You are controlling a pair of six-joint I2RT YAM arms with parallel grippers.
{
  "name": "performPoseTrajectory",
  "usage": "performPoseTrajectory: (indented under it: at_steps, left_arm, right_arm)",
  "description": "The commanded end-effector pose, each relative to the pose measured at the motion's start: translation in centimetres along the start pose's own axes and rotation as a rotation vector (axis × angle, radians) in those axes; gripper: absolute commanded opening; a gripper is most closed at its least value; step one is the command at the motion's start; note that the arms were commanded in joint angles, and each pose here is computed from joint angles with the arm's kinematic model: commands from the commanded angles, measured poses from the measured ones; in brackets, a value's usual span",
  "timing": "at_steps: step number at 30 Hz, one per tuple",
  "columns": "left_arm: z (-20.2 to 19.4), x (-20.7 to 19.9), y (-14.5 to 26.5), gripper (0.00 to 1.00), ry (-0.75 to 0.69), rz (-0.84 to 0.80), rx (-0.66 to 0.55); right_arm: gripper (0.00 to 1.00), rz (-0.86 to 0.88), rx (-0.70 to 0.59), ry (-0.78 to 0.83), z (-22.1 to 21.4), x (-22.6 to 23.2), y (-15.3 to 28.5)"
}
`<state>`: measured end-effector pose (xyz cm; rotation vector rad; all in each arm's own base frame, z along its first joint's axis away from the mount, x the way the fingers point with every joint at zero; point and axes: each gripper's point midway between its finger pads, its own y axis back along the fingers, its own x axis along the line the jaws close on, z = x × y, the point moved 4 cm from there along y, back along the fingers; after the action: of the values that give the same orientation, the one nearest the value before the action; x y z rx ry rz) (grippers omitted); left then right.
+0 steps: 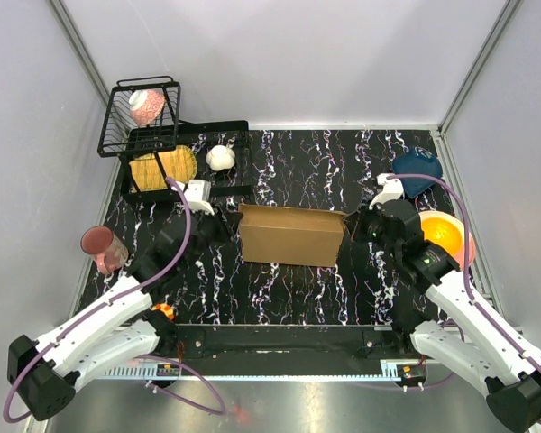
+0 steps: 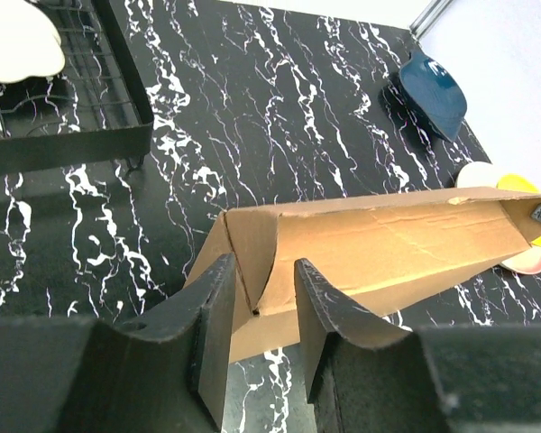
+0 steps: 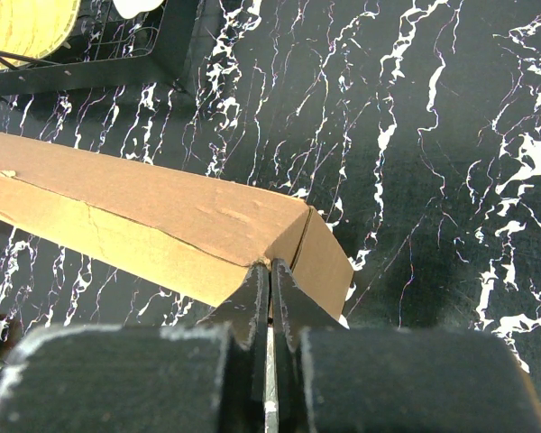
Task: Fold the paper box
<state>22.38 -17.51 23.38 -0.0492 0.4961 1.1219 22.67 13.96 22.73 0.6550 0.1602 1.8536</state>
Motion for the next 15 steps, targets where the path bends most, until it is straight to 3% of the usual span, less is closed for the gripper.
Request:
performPoseTrajectory:
  at_steps: [1,9,13,15]
  left_arm:
    - [3.9,-1.6,-0.5,0.35,-0.027,-0.038,-0.112]
    - [3.3,-1.5,-1.4,0.18,-0.050,-0.030,-0.089]
    - [2.8,-1.3,-1.5,0.15,-0.056,-0.023,-0.078]
    - [2.7,-1.1,-1.5,0.05,-0.063,-0.016,-0.078]
  right_arm:
    - [0.00,-0.070,0.165,0.014,-4.0,-1.6,0.1]
    - [0.00,-0.070,0.166,0.016,-4.0,-1.6,0.1]
    - [0.00,-0.069,0.167,0.016,-4.0,-1.6,0.1]
    - [0.00,-0.066,0.168,0.014,-4.0,-1.5,0.1]
